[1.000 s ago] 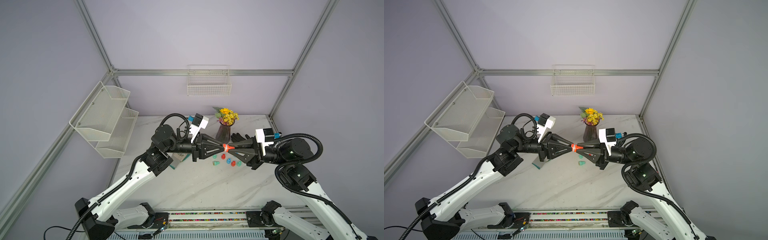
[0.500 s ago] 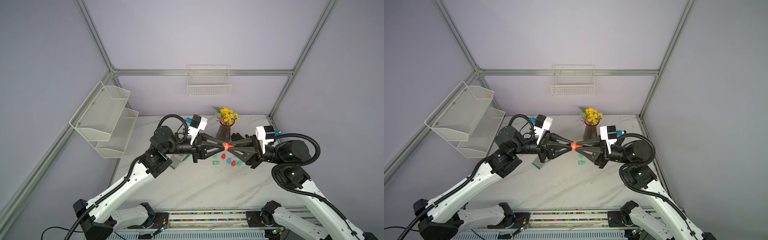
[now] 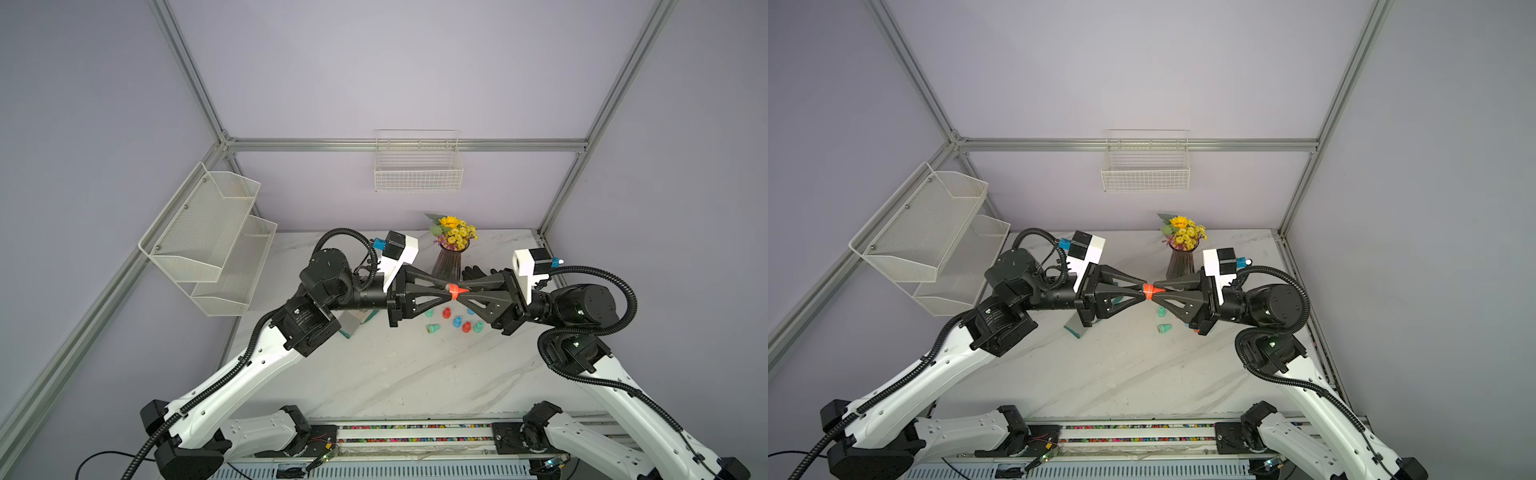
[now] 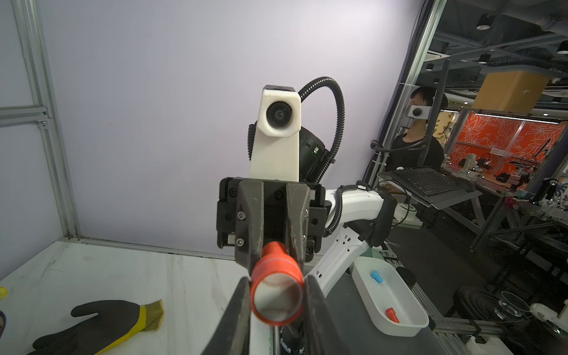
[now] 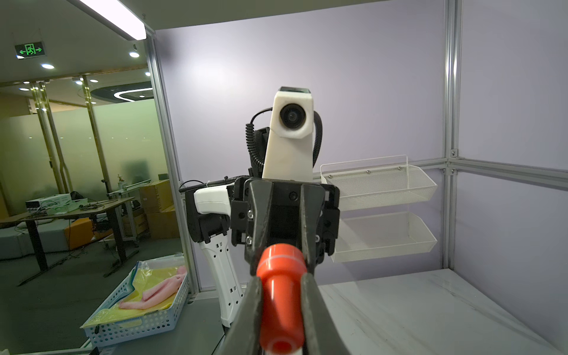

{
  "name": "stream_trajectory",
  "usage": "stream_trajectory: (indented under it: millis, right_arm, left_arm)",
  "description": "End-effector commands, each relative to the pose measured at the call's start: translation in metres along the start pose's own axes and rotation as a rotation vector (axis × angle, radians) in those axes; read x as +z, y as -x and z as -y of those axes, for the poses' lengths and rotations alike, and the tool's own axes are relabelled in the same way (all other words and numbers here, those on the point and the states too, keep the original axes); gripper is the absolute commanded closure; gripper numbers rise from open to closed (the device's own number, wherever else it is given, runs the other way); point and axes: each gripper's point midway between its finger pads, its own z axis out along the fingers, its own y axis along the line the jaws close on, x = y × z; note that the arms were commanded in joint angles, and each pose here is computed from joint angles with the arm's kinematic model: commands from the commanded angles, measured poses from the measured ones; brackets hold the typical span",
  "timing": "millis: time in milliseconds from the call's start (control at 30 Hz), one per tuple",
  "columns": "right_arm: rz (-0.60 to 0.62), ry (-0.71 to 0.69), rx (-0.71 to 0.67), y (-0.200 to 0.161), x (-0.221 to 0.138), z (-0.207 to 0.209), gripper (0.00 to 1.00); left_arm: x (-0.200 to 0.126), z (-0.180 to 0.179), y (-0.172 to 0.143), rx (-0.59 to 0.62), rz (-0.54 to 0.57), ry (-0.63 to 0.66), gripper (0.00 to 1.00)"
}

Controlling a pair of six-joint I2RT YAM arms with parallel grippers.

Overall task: Close the stamp cap
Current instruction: Close the cover of the stamp.

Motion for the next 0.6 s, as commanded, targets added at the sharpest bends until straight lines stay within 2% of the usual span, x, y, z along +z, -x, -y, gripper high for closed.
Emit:
stream_trajectory:
  millis: [0, 167, 300, 367, 467, 567]
  right_arm:
    - [-0.078, -0.003, 0.196, -0.037, 0.013, 0.025, 1.0]
    - [-0.104, 0.059, 0.234, -0.039, 0.017, 0.014, 1.0]
    - [-0.085, 0.106, 0.249, -0.034, 0.017, 0.005, 1.0]
    - [-0.071, 0.086, 0.234, -0.031, 0.015, 0.005, 1.0]
    - [-0.084, -0.001, 0.186, -0.033, 0.01, 0.01, 1.0]
    - [-0.082, -0.085, 0.129, -0.032, 0.002, 0.013, 1.0]
  left_arm:
    - [0.034, 0.01, -0.069, -0.08, -0.22, -0.124, 0.91]
    - [0.038, 0.008, -0.086, -0.085, -0.274, -0.138, 0.91]
    - [0.036, -0.001, -0.097, -0.077, -0.312, -0.082, 0.92]
    - [0.032, -0.004, -0.096, -0.061, -0.314, -0.039, 0.91]
    - [0.022, -0.011, -0.087, -0.026, -0.29, 0.044, 0.86]
    - [0.007, -0.017, -0.072, 0.004, -0.245, 0.149, 0.73]
